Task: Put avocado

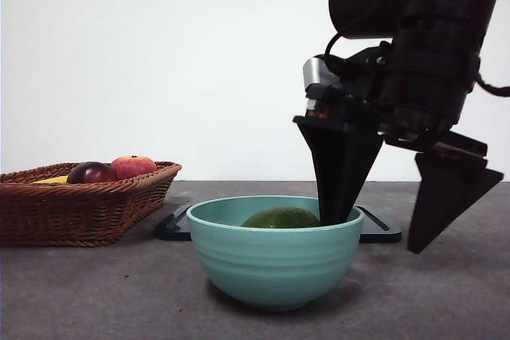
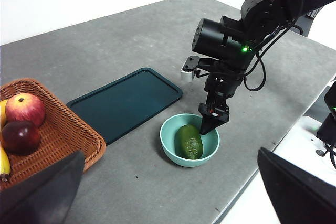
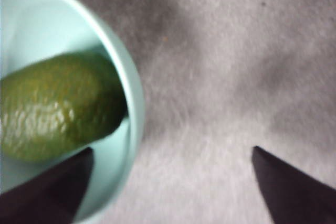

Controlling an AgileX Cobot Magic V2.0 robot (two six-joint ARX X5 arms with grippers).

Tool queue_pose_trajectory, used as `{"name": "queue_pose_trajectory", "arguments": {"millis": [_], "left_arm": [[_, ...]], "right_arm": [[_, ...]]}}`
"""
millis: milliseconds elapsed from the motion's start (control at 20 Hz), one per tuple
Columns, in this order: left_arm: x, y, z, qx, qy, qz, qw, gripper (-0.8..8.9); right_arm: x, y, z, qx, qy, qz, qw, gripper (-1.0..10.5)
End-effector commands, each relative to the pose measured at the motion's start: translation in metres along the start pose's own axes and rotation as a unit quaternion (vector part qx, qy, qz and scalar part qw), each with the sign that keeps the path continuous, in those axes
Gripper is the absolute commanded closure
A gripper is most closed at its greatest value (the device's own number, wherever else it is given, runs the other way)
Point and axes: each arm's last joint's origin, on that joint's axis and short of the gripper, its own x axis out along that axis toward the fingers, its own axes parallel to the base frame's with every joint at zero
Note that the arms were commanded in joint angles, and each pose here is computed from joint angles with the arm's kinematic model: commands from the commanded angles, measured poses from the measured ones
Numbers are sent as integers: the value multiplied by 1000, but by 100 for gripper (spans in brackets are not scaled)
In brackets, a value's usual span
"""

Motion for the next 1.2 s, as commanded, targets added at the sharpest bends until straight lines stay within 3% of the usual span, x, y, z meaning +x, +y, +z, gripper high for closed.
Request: {"name": "queue_pose_trajectory", "arguments": {"millis": [50, 150, 350, 650, 800, 1200], "left_arm": [[-2, 0, 3, 10, -11, -2, 1000, 284], [-2, 0, 3, 10, -11, -2, 1000, 284], [-2, 0, 3, 10, -10, -2, 1000, 284], [-2, 0, 3, 10, -11, -2, 1000, 284], [-2, 0, 3, 10, -10, -2, 1000, 284], [-2, 0, 3, 10, -10, -2, 1000, 284]], "right_arm": [[3, 5, 8, 4, -14, 8, 1000, 672], [3, 6, 10, 11, -22, 24, 999, 827], [3, 7, 12, 18, -31, 40, 999, 935], [-2, 9, 17, 43, -36, 42, 998, 938], [-22, 14, 30, 45, -52, 7, 998, 938], [-41, -10, 120, 77, -57, -15, 995, 938]]}}
